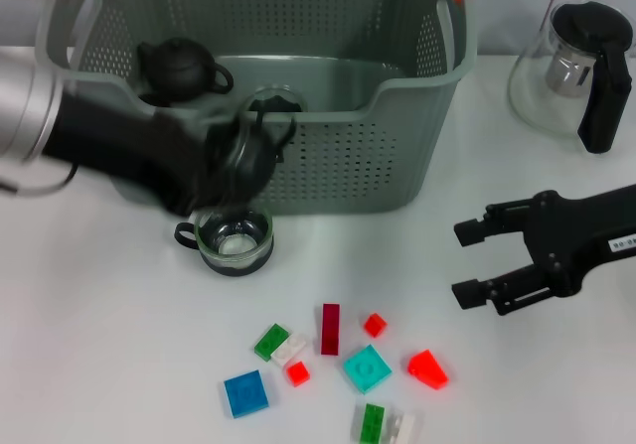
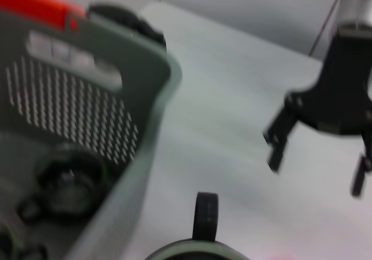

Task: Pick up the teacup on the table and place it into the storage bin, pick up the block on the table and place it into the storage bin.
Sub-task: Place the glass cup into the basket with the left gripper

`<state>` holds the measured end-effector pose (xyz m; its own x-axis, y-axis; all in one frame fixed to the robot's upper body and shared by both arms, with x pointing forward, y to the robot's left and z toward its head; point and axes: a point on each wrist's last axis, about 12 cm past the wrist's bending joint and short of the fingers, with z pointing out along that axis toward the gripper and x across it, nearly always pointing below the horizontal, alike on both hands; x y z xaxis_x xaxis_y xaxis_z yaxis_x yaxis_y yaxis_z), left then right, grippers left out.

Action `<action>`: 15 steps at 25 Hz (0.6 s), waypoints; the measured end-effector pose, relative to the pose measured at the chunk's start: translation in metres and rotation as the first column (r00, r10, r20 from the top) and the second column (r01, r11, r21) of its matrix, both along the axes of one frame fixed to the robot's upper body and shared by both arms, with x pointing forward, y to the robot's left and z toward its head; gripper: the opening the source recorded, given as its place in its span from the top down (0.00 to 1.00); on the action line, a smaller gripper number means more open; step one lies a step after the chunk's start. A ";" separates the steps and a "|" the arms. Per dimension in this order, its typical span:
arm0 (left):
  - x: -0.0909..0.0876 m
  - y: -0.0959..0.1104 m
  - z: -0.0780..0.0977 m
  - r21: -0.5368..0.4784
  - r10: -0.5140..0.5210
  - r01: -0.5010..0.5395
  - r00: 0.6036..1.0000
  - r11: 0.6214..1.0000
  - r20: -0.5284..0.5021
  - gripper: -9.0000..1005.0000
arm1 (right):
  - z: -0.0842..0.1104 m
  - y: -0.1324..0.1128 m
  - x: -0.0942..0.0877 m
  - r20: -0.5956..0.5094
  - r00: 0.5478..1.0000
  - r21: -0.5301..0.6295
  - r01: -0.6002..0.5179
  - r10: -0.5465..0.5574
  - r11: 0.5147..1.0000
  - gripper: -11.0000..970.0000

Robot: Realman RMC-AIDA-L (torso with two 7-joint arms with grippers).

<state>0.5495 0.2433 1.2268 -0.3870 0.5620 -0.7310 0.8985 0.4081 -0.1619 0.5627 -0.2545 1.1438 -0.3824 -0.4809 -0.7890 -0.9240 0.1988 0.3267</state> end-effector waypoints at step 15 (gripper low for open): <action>0.109 -0.022 0.004 -0.004 0.249 -0.249 0.965 0.968 0.076 0.94 | -0.005 -0.001 -0.005 -0.009 1.000 -0.020 -0.027 0.026 0.999 0.04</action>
<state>0.6581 0.2209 1.2306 -0.4591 0.4586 -0.7609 0.7777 0.6214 -0.0948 0.5581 -0.2553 1.1386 -0.3765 -0.5068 -0.7755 -0.9260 0.1809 0.3313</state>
